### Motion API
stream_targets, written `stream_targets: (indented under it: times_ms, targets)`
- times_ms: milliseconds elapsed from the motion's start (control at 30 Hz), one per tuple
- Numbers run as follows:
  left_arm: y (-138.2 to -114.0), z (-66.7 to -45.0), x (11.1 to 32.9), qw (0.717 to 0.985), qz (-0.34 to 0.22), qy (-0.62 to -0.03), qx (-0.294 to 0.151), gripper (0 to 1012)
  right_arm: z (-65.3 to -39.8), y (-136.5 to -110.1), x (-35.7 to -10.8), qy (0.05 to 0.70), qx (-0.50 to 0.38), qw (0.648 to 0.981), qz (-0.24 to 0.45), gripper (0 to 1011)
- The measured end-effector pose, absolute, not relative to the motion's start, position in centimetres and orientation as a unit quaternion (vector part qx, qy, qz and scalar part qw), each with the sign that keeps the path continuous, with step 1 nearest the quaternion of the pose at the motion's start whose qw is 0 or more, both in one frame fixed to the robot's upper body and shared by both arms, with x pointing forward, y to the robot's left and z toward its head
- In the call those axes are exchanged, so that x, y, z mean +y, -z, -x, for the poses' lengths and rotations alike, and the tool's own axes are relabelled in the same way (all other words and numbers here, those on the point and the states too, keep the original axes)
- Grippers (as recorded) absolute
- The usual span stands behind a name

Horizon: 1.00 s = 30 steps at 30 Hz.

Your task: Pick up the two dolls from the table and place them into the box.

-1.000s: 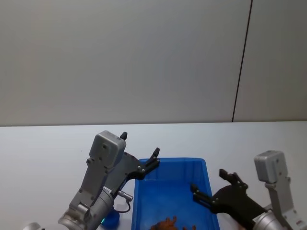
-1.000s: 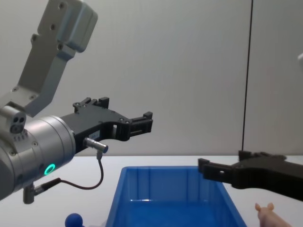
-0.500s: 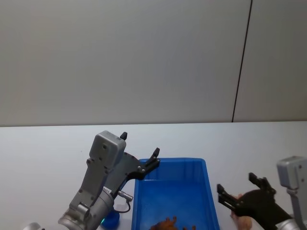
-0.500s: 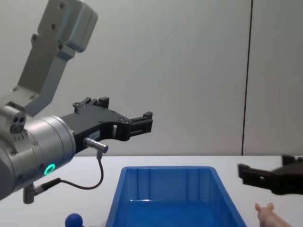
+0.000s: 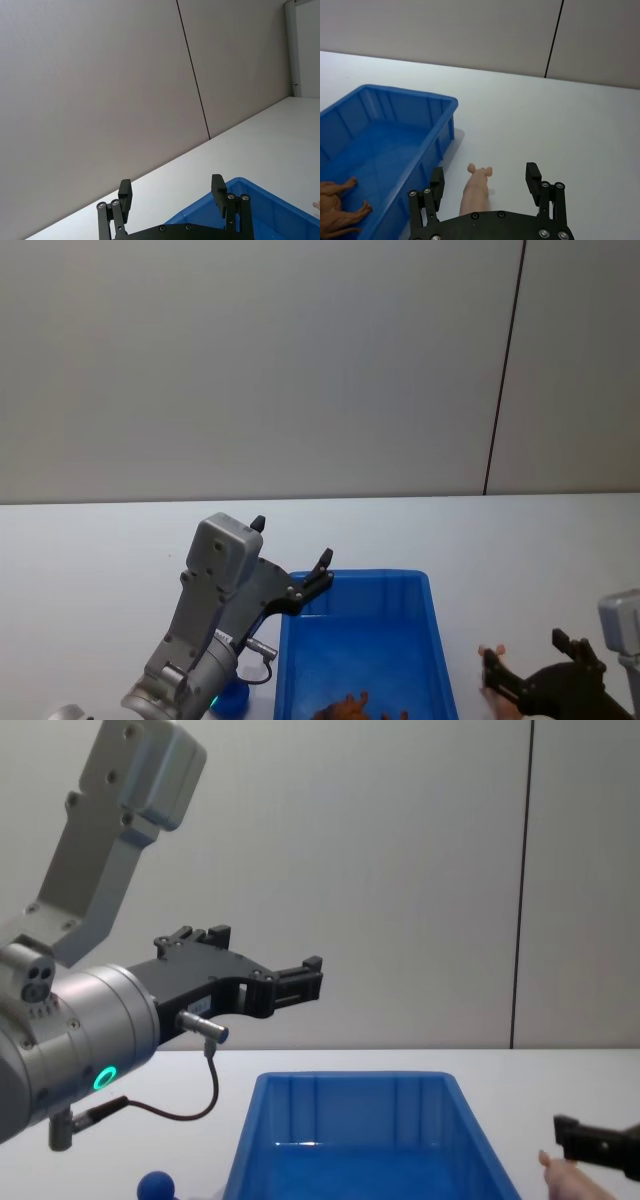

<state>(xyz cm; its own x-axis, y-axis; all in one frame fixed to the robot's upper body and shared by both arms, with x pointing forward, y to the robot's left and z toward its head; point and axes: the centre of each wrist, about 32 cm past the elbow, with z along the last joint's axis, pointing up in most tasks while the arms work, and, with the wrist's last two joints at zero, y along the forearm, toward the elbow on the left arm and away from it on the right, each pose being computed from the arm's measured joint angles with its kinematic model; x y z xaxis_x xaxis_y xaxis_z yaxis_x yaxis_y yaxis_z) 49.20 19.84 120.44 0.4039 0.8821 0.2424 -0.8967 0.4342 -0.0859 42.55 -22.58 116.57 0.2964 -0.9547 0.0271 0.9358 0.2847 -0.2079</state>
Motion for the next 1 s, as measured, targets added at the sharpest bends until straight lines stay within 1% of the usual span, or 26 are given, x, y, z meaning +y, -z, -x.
stream_targets:
  times_ms: [467,533,567,633,700,733,767,800,833,900,933,1000]
  targets:
    - [-120.4,-49.2,19.8,0.837,-0.029,-0.531,-0.126,1001,-42.9,-114.5,-22.8,0.588,0.076,0.796,0.119,999]
    - [-120.4,-49.2,19.8,0.837,-0.029,-0.531,-0.126,1002,-43.0,-114.2,-22.8,0.586,0.079,0.797,0.123,949]
    - [-120.4,-49.2,19.8,0.837,-0.029,-0.531,-0.126,1001,-43.0,-114.2,-22.8,0.586,0.08,0.797,0.124,949]
    - [-120.4,-49.2,19.8,0.837,-0.029,-0.531,-0.126,1002,-43.1,-113.9,-22.7,0.583,0.083,0.798,0.127,878]
    - [-120.4,-49.2,19.8,0.837,-0.029,-0.531,-0.126,1002,-43.2,-113.7,-22.7,0.581,0.085,0.799,0.13,830]
    - [-120.4,-49.2,19.8,0.837,-0.029,-0.531,-0.126,1001,-43.2,-113.6,-22.7,0.58,0.085,0.8,0.131,830]
    - [-120.4,-49.2,19.8,0.837,-0.029,-0.531,-0.126,1001,-43.2,-113.5,-22.6,0.578,0.087,0.8,0.132,754]
    - [-120.4,-49.2,19.8,0.837,-0.029,-0.531,-0.126,1001,-43.2,-113.5,-22.6,0.578,0.087,0.8,0.132,754]
    - [-120.4,-49.2,19.8,0.837,-0.029,-0.531,-0.126,1001,-43.3,-113.3,-22.6,0.577,0.088,0.801,0.134,712]
    - [-120.4,-49.2,19.8,0.837,-0.029,-0.531,-0.126,1002,-43.3,-113.3,-22.6,0.576,0.089,0.801,0.135,676]
    - [-120.4,-49.2,19.8,0.837,-0.029,-0.531,-0.126,1002,-43.3,-113.2,-22.6,0.575,0.09,0.802,0.136,613]
    - [-120.4,-49.2,19.8,0.837,-0.029,-0.531,-0.126,1002,-43.3,-113.1,-22.6,0.574,0.091,0.802,0.137,577]
